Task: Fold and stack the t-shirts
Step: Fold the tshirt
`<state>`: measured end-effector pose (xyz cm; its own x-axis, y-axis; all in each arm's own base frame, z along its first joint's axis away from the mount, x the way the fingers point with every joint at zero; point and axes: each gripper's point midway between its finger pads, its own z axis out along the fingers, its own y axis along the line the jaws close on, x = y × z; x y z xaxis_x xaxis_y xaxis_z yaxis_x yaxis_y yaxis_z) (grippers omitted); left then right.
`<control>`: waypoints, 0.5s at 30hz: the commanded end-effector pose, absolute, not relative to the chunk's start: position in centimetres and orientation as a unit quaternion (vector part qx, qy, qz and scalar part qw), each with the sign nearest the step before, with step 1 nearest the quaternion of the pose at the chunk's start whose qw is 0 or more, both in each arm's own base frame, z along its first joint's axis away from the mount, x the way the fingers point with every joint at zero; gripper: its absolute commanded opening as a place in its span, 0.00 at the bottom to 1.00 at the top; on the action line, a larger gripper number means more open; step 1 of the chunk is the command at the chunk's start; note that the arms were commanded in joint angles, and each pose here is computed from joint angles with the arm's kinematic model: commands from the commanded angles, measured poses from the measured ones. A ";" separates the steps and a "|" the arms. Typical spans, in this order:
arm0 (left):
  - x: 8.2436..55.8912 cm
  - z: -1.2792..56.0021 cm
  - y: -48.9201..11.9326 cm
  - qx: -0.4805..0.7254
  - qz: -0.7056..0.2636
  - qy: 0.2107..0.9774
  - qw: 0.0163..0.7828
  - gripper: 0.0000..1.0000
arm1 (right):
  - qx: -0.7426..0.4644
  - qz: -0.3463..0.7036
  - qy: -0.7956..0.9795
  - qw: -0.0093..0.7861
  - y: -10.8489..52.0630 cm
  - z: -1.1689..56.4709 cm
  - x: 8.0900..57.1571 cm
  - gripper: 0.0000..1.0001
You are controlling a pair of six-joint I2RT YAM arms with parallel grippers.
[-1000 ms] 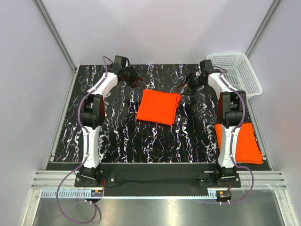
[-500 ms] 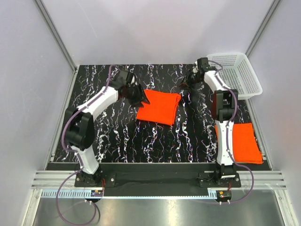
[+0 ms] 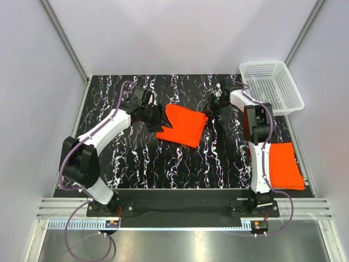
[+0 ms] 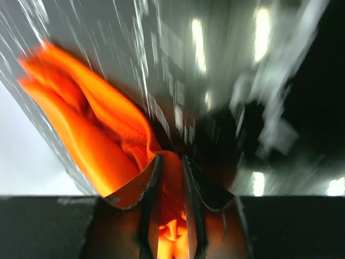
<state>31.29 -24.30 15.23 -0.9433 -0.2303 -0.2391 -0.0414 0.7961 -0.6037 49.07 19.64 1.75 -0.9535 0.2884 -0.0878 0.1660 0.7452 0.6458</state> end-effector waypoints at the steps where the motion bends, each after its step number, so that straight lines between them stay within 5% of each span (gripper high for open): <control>1: 32.0 17.3 -24.3 -0.067 -0.317 0.928 0.182 0.56 | 0.095 0.322 0.939 0.076 21.2 2.4 44.3 0.27; 9: 32.7 16.5 -25.3 -0.058 -0.262 0.946 0.182 0.58 | 0.101 0.331 0.937 0.049 23.2 4.4 32.2 0.28; 15: 32.7 13.7 -27.4 -0.023 -0.183 0.966 0.182 0.58 | 0.091 0.331 0.937 0.069 21.4 5.6 31.1 0.38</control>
